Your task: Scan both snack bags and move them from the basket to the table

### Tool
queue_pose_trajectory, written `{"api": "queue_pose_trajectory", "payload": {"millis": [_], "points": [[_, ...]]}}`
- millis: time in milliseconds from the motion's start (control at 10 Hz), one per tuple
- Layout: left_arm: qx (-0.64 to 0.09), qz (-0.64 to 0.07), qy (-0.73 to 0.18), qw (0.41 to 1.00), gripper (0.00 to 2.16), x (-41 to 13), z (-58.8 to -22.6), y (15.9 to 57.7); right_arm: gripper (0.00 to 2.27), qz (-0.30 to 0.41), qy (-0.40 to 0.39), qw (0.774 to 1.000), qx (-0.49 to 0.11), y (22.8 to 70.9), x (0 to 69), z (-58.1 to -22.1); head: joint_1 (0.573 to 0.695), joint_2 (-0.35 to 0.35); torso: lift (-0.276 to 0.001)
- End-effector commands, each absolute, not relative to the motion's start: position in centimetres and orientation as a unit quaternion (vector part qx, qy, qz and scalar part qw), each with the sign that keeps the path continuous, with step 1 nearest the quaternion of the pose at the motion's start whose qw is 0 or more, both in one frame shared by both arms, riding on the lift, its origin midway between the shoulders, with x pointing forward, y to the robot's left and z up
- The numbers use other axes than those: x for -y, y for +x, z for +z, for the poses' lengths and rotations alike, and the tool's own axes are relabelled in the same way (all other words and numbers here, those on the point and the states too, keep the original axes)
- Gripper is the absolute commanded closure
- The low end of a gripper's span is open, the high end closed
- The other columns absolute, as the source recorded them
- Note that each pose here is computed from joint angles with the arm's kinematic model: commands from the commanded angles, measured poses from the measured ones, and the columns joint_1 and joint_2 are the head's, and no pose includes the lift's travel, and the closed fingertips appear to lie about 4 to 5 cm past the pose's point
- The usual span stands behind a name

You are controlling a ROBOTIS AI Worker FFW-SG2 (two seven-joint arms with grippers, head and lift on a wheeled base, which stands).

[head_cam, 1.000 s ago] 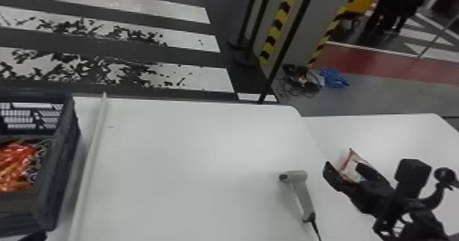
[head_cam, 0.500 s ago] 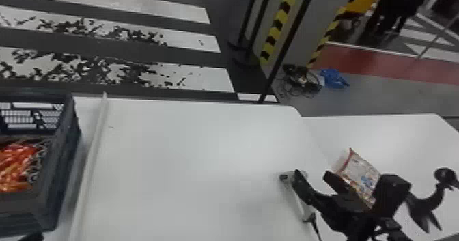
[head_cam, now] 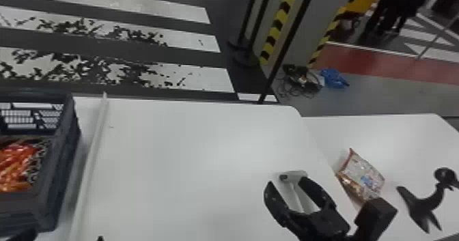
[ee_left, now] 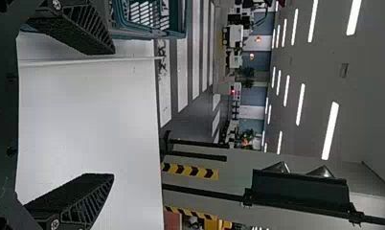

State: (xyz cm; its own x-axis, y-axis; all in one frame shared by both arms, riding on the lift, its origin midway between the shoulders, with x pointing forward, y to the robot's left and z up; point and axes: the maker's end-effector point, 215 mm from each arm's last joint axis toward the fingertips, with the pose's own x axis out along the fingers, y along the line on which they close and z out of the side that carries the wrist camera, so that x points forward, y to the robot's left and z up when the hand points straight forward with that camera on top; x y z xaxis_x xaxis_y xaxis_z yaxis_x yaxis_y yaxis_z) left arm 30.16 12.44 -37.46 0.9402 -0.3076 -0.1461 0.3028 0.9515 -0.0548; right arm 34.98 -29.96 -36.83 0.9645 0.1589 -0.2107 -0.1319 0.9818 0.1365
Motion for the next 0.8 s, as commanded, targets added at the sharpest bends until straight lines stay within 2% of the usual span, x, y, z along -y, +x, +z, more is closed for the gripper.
{"api": "queue_pose_trajectory", "payload": {"millis": [0,300,700], "points": [[-0.083,-0.150,-0.014,0.985,0.08,-12.6,-37.4,30.3,0.07,0.093,0.052,0.990,-0.094,34.2,27.5,-36.5,0.695,-0.316,-0.098],[-0.112,-0.130,0.005,0.985,0.07,-14.6,-37.7,31.5,0.07,0.098,0.064,0.987,-0.108,33.1,25.9,-39.7,0.695,-0.242,-0.098],[-0.133,-0.121,0.004,0.984,0.07,-15.8,-36.6,32.7,0.08,0.082,0.062,0.990,-0.099,32.7,27.2,-40.4,0.695,-0.192,-0.098]]}}
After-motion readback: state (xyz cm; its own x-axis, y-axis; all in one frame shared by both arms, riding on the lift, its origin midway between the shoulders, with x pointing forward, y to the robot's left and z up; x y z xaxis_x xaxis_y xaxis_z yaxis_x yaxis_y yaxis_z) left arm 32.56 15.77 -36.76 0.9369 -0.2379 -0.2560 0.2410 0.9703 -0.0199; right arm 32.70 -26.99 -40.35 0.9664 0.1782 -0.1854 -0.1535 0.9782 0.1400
